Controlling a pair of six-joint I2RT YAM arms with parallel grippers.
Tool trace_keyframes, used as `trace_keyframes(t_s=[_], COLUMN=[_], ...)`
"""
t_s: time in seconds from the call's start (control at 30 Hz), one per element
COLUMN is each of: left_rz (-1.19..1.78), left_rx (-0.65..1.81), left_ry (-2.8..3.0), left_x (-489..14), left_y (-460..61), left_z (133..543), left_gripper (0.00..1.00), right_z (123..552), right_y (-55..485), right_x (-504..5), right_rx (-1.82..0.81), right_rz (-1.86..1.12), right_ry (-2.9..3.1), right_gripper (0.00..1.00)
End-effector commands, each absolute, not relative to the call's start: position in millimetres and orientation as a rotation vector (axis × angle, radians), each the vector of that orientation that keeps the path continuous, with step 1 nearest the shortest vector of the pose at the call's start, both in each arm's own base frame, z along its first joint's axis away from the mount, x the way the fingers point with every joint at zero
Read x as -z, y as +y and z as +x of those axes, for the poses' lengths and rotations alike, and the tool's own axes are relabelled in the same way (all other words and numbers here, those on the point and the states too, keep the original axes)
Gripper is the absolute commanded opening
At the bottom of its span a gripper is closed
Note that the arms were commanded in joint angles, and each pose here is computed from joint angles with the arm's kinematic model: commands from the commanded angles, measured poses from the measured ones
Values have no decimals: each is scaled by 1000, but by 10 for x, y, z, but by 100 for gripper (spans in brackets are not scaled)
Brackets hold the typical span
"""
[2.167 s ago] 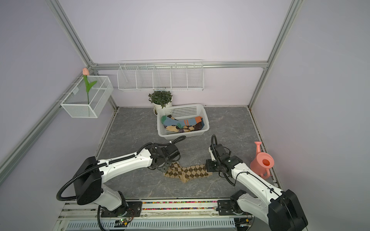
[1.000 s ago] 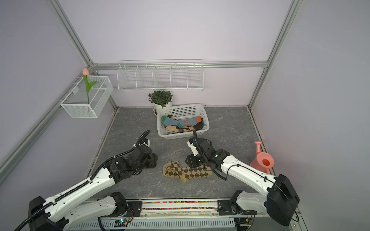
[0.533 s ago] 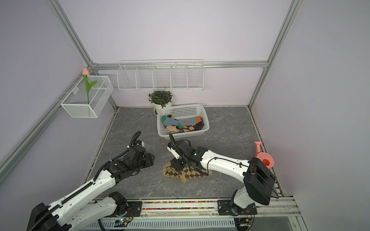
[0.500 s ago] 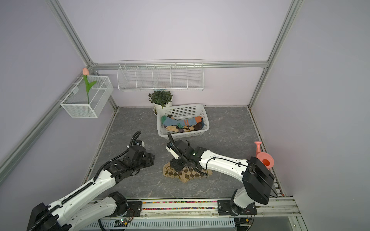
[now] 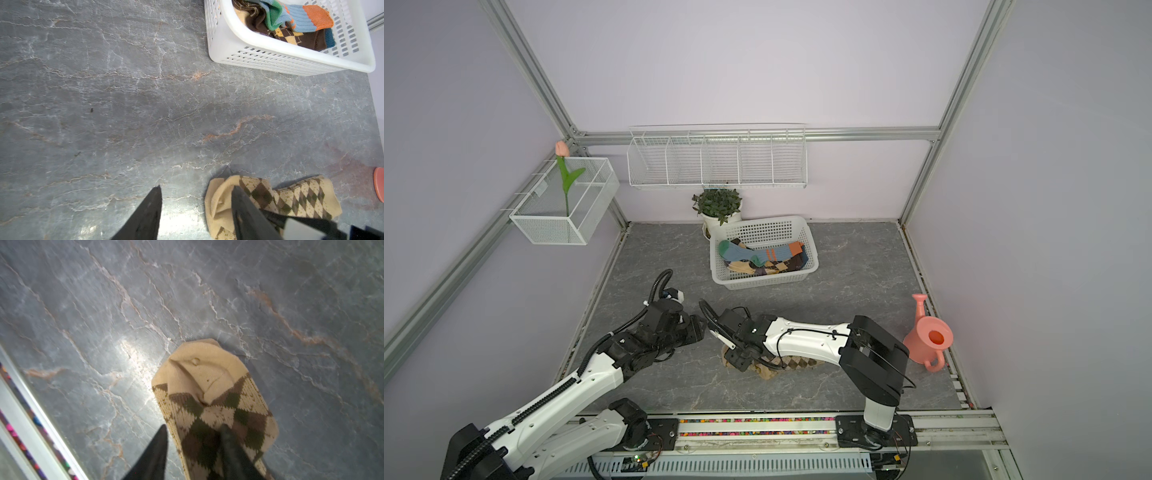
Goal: Place the socks together as a pair
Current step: Flatten out the sock.
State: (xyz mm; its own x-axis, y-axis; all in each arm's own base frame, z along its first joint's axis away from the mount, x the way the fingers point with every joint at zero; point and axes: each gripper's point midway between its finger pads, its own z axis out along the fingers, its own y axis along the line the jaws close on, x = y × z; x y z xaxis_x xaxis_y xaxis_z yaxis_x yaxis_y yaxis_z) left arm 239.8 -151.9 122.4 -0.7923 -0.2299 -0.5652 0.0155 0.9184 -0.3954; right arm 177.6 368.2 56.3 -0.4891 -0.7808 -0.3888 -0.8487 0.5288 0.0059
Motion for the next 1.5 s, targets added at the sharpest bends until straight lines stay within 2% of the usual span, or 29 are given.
trace_keyframes(t_s=[0.0,0.13,0.4,0.67,0.8,0.87,1.03,1.23,1.47], left_rz=[-148,-144,-118,-8,9,-3,9,47,61], left_rx=[529,537,571,621,579,544,579,615,612], left_ry=[2427,2432,2487,2689,2706,2691,2637,2709,2764], left_x=[-1249,-1246,-1121,-733,-645,-679,-822,-635,-435], left_y=[-1527,-1543,-1651,-1841,-1835,-1776,-1742,-1825,-1868], left_z=[2409,2412,2399,2204,2111,2096,2056,1849,1733], left_gripper=[56,56,55,56,57,57,58,64,66], right_z=[1754,1624,1473,1321,1201,1122,1065,1299,1680], right_y=[3624,3641,3775,3905,3873,3895,3932,3838,3318], right_x=[-528,-612,-567,-411,-262,-205,-152,-557,-962], right_rx=[-219,-294,-488,-641,-672,-725,-780,-755,-674], right_rz=[-1383,-1371,-1303,-1256,-1242,-1229,-1193,-1104,-894], right_ry=[2438,2444,2491,2567,2621,2639,2650,2547,2513], right_gripper=[24,8,7,7,15,25,39,48,53])
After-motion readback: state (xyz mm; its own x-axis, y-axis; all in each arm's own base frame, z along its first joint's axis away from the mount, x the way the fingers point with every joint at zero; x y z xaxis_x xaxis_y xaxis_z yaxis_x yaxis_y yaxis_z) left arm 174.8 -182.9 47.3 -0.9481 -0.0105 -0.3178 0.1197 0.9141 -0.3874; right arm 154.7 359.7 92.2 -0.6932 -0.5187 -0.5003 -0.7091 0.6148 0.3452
